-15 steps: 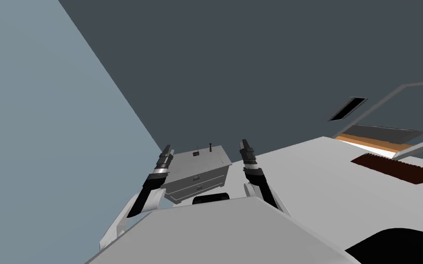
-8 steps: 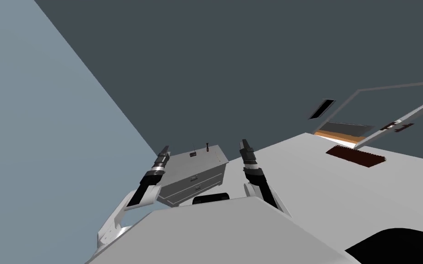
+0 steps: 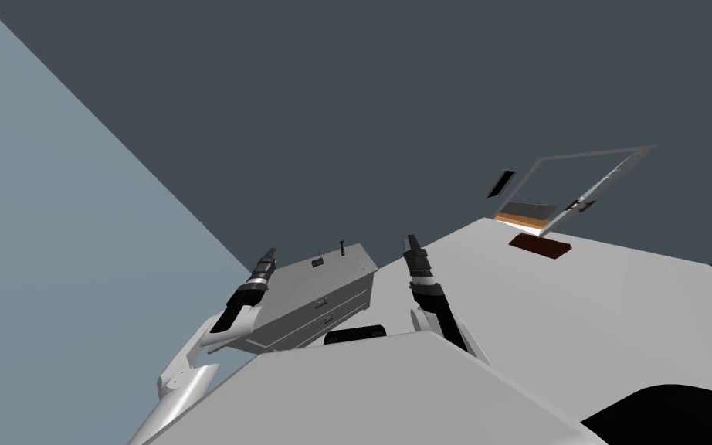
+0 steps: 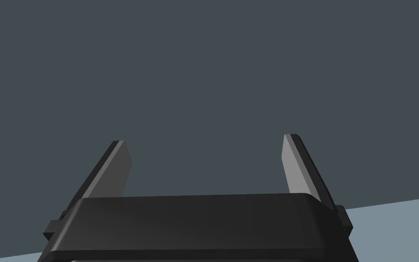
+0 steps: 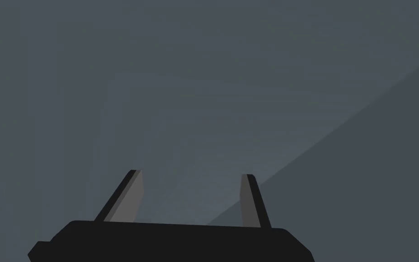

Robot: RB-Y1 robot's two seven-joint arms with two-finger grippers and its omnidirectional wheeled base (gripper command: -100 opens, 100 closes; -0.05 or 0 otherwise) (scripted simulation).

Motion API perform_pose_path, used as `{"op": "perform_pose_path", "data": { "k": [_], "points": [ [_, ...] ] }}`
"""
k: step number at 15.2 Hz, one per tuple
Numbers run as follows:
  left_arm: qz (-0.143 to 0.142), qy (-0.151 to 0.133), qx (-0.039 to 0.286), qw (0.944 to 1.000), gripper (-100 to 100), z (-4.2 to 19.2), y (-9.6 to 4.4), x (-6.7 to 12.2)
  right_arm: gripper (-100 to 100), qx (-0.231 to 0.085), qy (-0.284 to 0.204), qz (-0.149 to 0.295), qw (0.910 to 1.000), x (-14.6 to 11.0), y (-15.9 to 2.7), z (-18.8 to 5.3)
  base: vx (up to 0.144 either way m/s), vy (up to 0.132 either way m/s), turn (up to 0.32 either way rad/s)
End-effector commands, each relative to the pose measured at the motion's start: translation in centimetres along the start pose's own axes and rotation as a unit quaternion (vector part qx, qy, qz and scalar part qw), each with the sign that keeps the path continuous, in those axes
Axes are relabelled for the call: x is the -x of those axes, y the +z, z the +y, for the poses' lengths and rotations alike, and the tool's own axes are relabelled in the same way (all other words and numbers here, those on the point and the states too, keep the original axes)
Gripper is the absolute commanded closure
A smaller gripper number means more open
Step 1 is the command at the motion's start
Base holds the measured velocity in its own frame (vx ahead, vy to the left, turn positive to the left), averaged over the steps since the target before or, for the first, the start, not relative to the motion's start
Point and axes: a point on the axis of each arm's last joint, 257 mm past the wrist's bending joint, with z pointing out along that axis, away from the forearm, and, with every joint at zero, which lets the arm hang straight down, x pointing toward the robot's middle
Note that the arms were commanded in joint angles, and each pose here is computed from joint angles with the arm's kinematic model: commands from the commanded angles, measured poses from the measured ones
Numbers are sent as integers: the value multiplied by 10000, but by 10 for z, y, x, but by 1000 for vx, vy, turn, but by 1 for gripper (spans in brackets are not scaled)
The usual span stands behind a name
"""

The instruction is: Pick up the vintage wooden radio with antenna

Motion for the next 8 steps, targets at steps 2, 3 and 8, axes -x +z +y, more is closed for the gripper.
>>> {"op": "perform_pose_path", "data": {
  "k": [2, 3, 8],
  "points": [
    [-142, 64, 448, 9989, -100, 33, 5, 18, 0, 0, 0, 0, 10000, 0, 0, 0, -27, 6, -164],
    [-318, 136, 540, 9979, -100, 35, 15, 42, 0, -1, -1, 0, 10000, 0, 0, 0, -23, -4, -202],
    [-536, 160, 1192, 9913, -100, 82, 14, 70, 0, -1, 0, 0, 10000, 0, 0, 0, -20, -1, -171]
  ]
}}
